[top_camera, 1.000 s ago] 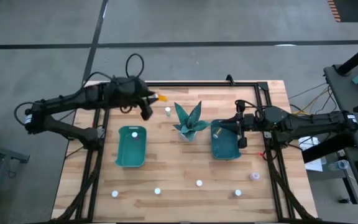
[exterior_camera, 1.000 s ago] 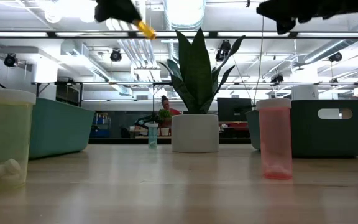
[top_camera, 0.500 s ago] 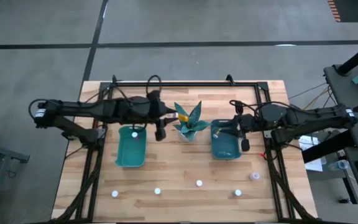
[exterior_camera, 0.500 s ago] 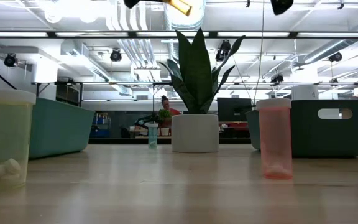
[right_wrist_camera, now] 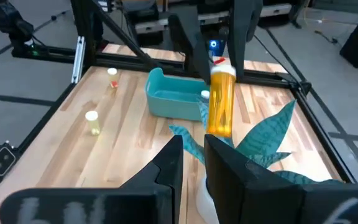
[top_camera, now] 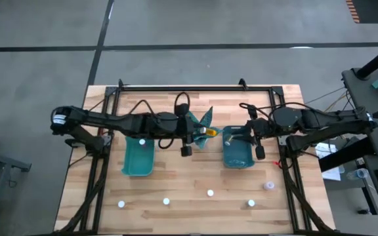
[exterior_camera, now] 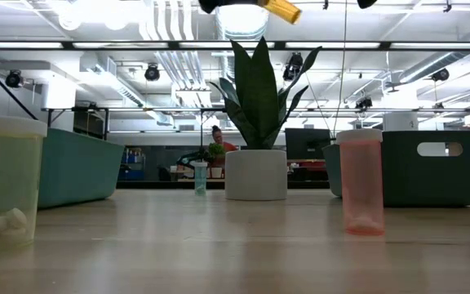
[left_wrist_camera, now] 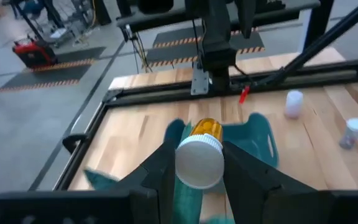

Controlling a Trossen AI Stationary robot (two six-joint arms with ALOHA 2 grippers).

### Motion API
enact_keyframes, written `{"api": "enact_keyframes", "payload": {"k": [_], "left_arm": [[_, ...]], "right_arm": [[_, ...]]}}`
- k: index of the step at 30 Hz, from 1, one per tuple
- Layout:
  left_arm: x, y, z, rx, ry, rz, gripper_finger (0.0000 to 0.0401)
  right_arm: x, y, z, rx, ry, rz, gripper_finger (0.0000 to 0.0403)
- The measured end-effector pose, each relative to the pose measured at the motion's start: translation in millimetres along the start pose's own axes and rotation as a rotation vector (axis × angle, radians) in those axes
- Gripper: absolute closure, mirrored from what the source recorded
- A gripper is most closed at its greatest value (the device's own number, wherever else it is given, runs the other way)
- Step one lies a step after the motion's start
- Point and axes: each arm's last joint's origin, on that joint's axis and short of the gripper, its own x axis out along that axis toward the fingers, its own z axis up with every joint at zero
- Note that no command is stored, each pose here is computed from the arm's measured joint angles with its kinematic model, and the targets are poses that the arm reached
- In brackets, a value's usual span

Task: Pick and place medicine bottles into bin by pill shape (circle, oval)
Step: Put the orange tablet bottle into the blue bin

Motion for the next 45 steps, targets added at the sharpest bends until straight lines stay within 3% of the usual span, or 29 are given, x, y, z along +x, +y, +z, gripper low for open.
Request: {"api": "enact_keyframes", "payload": {"k": [6, 12, 21, 35, 45], "left_arm": [[9, -6, -2, 0.040, -0.014, -0.007, 0.0307], [10, -10, -2, 0.106, -0.033, -0.012, 0.0307], [11, -13, -1, 0.216, -0.062, -0.010, 0.0307], [10, -13, 0, 0.265, -0.075, -0.004, 0.0307], [10, -13, 2, 0.263, -0.089, 0.001, 0.0302]], "right_arm": [[10, -1, 10, -0.004, 0.090, -0.005, 0.0311], [24, -5, 22, -0.001, 0.171, -0.118, 0.0249], [51, -5, 34, 0.000, 0.272, -0.115, 0.0198], [75, -5, 40, 0.008, 0.343, -0.111, 0.0209], [73, -5, 41, 0.011, 0.347, -0.112, 0.0284]]}}
